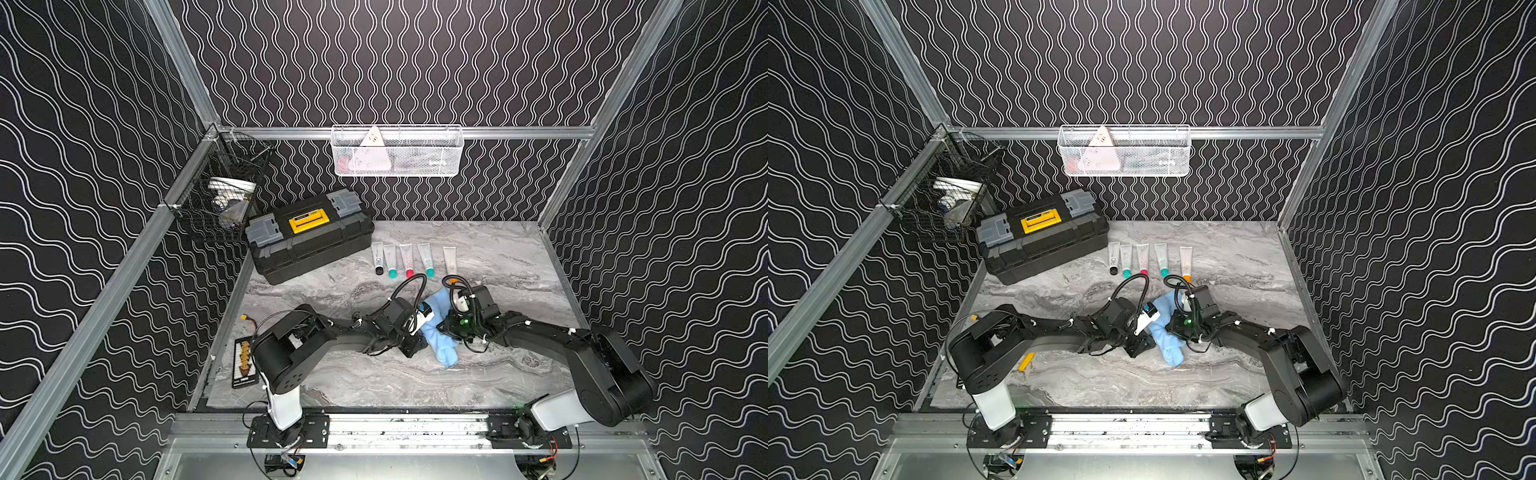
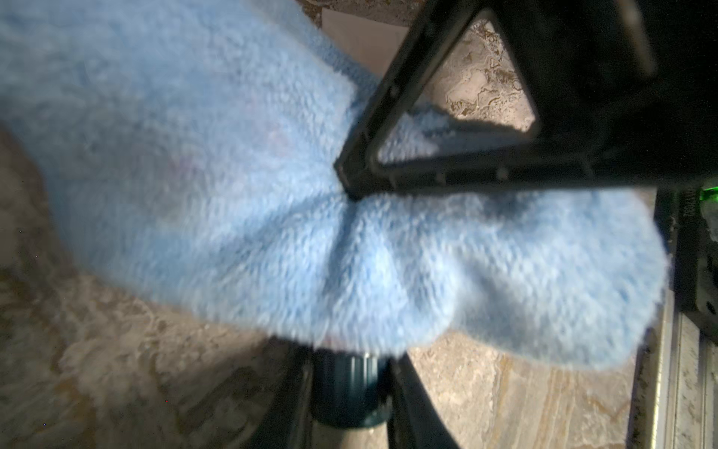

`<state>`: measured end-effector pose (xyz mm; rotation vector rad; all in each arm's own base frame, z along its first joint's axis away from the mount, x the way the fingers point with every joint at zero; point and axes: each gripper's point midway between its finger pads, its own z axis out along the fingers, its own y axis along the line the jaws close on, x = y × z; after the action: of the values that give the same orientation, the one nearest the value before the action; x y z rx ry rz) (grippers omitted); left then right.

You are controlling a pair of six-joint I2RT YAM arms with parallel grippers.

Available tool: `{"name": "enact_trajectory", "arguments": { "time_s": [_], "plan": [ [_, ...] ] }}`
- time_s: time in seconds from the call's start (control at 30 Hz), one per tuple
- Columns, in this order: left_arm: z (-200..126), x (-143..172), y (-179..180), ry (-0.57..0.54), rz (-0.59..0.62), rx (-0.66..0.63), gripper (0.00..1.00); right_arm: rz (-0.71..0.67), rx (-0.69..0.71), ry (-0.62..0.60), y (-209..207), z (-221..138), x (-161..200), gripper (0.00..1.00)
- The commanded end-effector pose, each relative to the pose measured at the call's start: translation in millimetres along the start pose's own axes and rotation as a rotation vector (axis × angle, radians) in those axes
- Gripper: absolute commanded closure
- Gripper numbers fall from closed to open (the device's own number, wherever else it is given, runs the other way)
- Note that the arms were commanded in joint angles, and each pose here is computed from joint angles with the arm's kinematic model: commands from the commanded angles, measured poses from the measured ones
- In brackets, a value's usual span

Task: Wipe the surface of the toothpaste tube
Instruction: Wipe the dirt from the toothpaste tube.

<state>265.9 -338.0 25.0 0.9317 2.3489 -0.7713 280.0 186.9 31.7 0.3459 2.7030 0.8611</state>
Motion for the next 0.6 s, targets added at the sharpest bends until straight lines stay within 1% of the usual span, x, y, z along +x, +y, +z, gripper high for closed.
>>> {"name": "enact_trajectory", "arguments": {
  "time_s": [0.0,0.2,0.4,0.57],
  "plan": [
    [-3,-10,8,-0.048,-0.009,-0.038,0.91,0.076,0.171,0.025,-50,-9,9,1.0],
    [-3,-10,7,-0.046,-0.006,-0.033,0.91,0.122,0.208,-0.013,-71,-20,-15,1.0],
    [-3,-10,7,-0.048,-0.006,-0.033,0.91,0.126,0.212,-0.071,-72,-32,-40,1.0],
    [-2,-10,8,-0.046,-0.007,-0.036,0.91,0.106,0.201,-0.059,-67,-33,-42,1.0]
  ]
}}
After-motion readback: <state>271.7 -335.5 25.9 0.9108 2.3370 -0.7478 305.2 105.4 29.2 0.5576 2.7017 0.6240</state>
